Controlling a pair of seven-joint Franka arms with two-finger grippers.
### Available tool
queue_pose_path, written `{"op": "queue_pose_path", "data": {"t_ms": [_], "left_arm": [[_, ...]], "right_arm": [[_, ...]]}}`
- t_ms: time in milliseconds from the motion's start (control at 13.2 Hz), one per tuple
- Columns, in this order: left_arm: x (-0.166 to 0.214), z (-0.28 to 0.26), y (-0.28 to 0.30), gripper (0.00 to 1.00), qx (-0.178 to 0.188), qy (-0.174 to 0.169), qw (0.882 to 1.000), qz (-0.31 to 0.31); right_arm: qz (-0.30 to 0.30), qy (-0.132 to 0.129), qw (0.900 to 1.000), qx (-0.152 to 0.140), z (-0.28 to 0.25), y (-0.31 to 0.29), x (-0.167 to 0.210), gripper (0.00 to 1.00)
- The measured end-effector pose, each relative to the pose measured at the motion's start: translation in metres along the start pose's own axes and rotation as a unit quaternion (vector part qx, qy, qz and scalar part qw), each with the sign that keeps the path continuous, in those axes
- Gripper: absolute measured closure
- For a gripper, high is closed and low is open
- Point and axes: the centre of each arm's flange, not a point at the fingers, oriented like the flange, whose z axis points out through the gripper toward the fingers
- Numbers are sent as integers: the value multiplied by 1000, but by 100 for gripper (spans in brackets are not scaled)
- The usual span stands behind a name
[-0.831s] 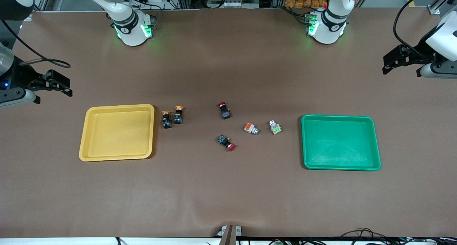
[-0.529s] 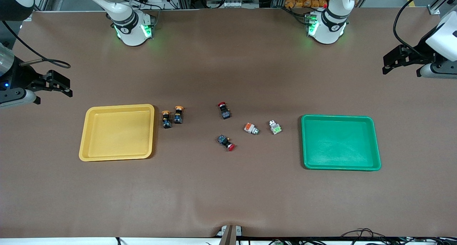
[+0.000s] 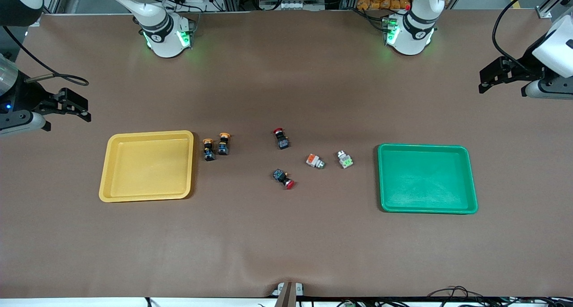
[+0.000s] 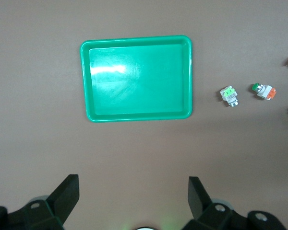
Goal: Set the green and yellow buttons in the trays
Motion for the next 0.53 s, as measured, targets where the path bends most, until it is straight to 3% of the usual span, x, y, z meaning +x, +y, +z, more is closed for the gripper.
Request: {"op": "queue_pose_path", "data": {"t_ms": [529], "left_arm": [[3,5,0,0,0,-4,1000,-11]], "right_arm": [[-4,-8,1000,1,-5,0,-7,0]]}}
